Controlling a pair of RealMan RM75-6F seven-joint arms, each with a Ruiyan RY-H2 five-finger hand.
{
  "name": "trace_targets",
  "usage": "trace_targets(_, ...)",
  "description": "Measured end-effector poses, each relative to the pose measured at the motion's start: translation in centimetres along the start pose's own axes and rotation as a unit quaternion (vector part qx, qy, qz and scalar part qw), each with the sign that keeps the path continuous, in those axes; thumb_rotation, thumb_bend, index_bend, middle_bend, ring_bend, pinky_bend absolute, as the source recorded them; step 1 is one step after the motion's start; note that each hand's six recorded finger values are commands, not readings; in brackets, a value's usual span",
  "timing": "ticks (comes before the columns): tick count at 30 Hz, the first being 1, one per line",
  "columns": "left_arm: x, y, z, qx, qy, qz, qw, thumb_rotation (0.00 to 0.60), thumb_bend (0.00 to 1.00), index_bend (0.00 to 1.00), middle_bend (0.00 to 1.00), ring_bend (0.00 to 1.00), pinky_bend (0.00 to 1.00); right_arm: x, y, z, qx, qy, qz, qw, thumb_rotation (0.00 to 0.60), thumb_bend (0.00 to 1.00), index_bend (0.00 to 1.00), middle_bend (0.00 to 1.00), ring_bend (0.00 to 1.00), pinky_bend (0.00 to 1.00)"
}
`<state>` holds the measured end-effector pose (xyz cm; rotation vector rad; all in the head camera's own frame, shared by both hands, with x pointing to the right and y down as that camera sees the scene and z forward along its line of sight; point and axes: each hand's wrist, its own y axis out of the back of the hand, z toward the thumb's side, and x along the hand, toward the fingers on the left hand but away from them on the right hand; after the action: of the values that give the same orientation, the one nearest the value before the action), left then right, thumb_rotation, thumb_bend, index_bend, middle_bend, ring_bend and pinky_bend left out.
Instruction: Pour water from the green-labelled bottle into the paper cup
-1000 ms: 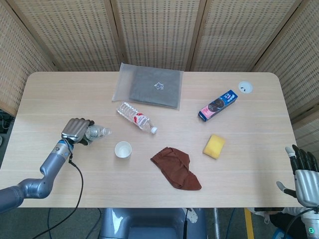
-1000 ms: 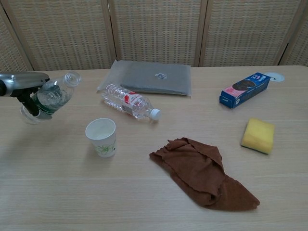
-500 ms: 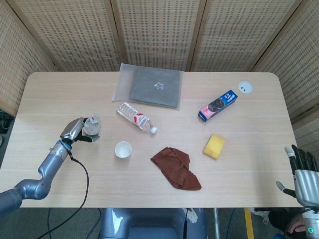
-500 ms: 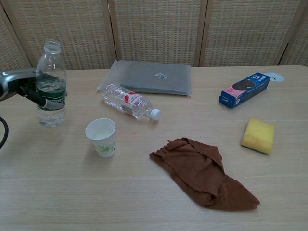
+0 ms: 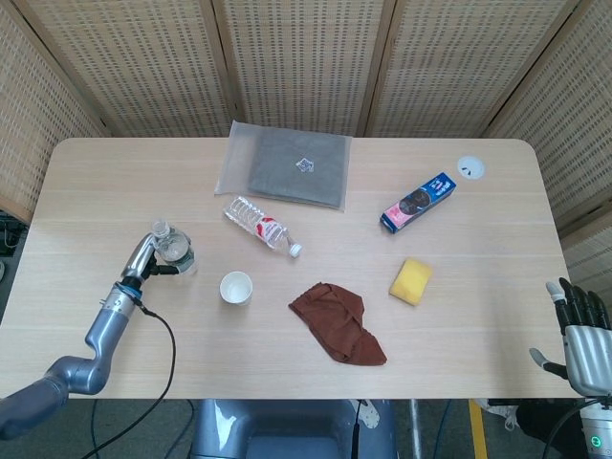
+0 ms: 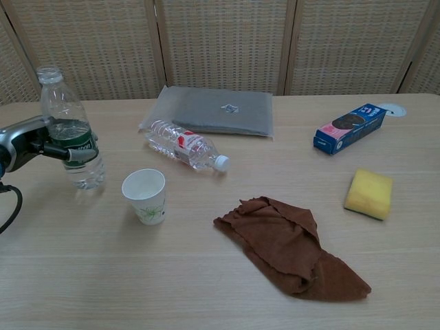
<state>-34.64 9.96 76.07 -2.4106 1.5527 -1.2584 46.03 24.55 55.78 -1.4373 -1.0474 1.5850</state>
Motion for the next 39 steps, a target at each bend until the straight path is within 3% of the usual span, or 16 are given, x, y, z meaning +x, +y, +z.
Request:
trace_targets(7,0.1,-0.7,-0.8,-0.021,-0.001,0.005,0.9998,0.600,0.57,0.67,0.48,0.34,0.37,0.0,-0.1,-0.1,0.002,-0.001,0.002,1.0000,0.600,0.00,0.00,0.00,0.00,0.00)
trace_targets(19,0.2,-1.2,-1.4,-0.004,-0.004,-0.009,0.9999,0.600,0.46,0.51,0.34,0.32,0.28,0.0,-0.2,0.1,0.004,0.000,0.004,1.0000,0.600,0.00,0.00,0.00,0.00,0.00)
trace_targets(24,0.1,-1.3,-1.7,-0.005,-0.001,-0.014,0.9999,0.600,0.44,0.38,0.25,0.22,0.23,0.0,-0.2,0.1,0.003,0.000,0.003,1.0000,0.600,0.00,0.00,0.00,0.00,0.00)
trace_targets(30,0.0,-1.1,-1.8,-0.019,-0.002,-0.016,0.9997,0.600,0.27,0.16,0.16,0.13,0.16,0.0,-0.1,0.1,0.002,0.000,0.003,1.0000,0.600,0.00,0.00,0.00,0.00,0.00)
trace_targets(39,-0.6,0.3,-1.6,-0.007,-0.014,-0.024,0.9996,0.600,0.21,0.01,0.09,0.10,0.15,0.2,0.2,0.1,-0.003,0.002,-0.001,1.0000,0.600,0.00,0.00,0.00,0.00,0.00)
